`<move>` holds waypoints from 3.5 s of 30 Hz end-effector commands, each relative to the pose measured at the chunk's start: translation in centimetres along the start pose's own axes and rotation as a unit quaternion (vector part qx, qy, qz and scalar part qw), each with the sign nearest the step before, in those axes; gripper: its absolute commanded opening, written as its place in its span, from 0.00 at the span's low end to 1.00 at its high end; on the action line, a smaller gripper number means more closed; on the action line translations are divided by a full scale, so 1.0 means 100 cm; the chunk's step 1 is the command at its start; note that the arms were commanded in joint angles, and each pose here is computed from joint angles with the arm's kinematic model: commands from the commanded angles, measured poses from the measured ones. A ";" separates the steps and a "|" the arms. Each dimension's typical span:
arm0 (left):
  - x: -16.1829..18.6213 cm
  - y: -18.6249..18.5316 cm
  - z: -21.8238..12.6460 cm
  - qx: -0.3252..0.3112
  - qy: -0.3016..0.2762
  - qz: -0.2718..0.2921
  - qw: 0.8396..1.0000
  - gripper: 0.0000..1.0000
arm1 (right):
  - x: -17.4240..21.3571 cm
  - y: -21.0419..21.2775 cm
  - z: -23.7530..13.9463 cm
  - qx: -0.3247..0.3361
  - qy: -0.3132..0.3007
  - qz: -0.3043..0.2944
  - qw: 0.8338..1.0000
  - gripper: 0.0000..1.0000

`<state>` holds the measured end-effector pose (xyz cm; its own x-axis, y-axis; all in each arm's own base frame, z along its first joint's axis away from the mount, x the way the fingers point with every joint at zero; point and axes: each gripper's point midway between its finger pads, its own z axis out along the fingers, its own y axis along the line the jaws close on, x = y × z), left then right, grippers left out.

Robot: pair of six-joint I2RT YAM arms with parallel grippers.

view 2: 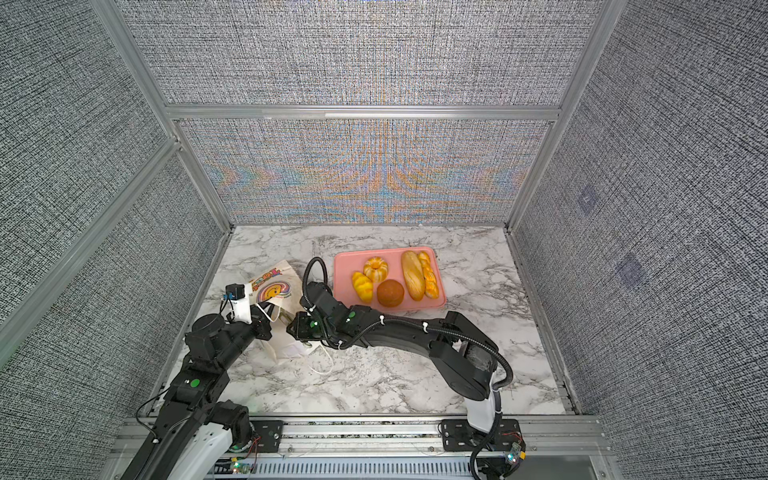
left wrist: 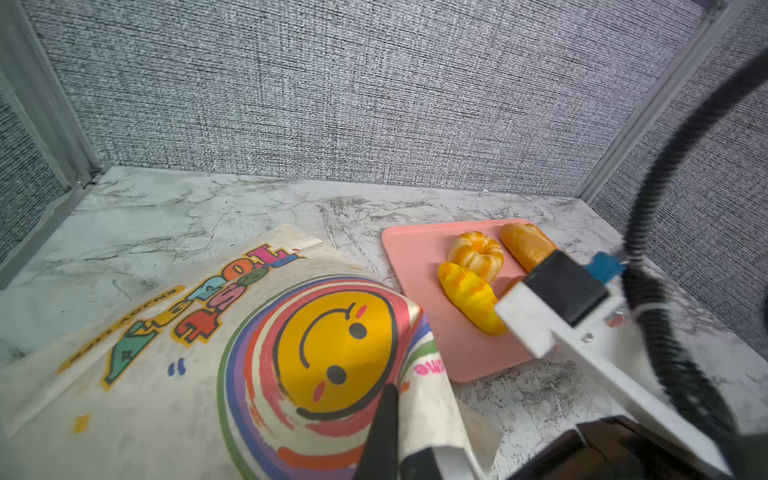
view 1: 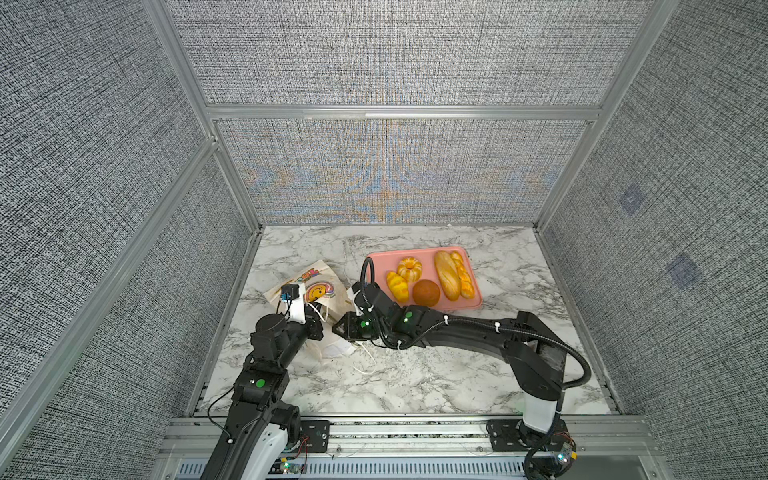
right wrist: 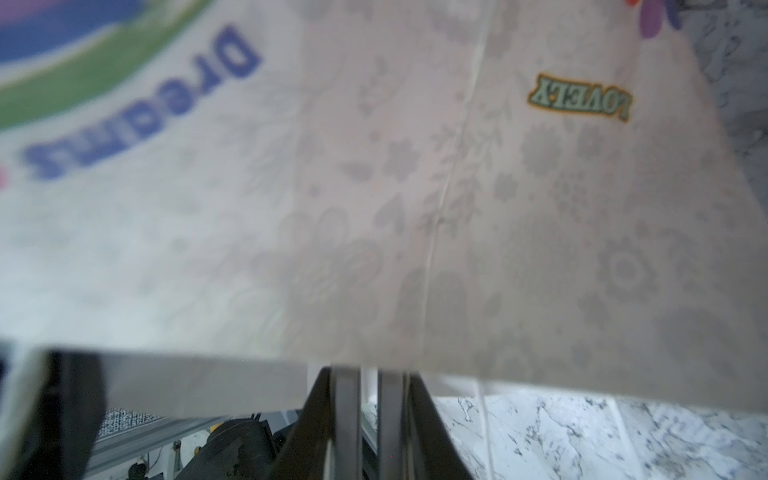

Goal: Take the fake bread out of the paper bag
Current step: 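Pinch the pale yellow ring-shaped bread inside the bag with the tongs, then pull the ring-shaped bread out and carry it over the pink tray, then lower the ring-shaped bread onto the tray and open the right tongs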

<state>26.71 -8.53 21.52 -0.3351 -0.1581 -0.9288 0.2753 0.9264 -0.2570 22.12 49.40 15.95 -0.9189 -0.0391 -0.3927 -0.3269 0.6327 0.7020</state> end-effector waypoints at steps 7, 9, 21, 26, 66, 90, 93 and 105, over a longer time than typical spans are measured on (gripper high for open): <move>-0.036 0.028 0.006 -0.092 -0.044 -0.057 0.993 0.00 | 0.024 -0.025 -0.033 0.131 0.002 -0.094 0.987 0.00; -0.039 0.027 0.008 -0.090 -0.045 -0.057 0.993 0.00 | 0.025 -0.028 -0.043 0.149 -0.005 -0.106 0.983 0.00; -0.031 0.051 0.001 -0.162 -0.031 -0.094 0.982 0.00 | 0.018 -0.029 -0.112 0.193 -0.058 -0.177 0.963 0.00; -0.026 0.061 0.004 -0.197 -0.005 -0.109 0.974 0.00 | 0.016 -0.030 -0.144 0.220 -0.070 -0.218 0.948 0.00; 0.007 0.056 -0.030 -0.186 0.023 -0.149 0.971 0.00 | -0.051 -0.148 -0.143 0.568 0.042 -0.374 0.732 0.00; 0.013 0.053 -0.034 -0.177 0.034 -0.148 0.973 0.00 | -0.030 -0.133 -0.097 0.561 0.089 -0.428 0.703 0.00; 0.014 0.052 -0.035 -0.173 0.033 -0.152 0.973 0.00 | -0.020 -0.128 -0.090 0.535 0.097 -0.406 0.734 0.08; 0.015 0.049 -0.038 -0.164 0.029 -0.159 0.973 0.00 | -0.001 -0.116 -0.085 0.451 0.099 -0.325 0.825 0.28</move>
<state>24.44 -2.73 20.72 -0.3760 -0.4418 -0.8145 -0.1455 0.8962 -0.4190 25.52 34.66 13.88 -0.6222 -0.6951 -0.3602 -0.5065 0.7083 -0.4917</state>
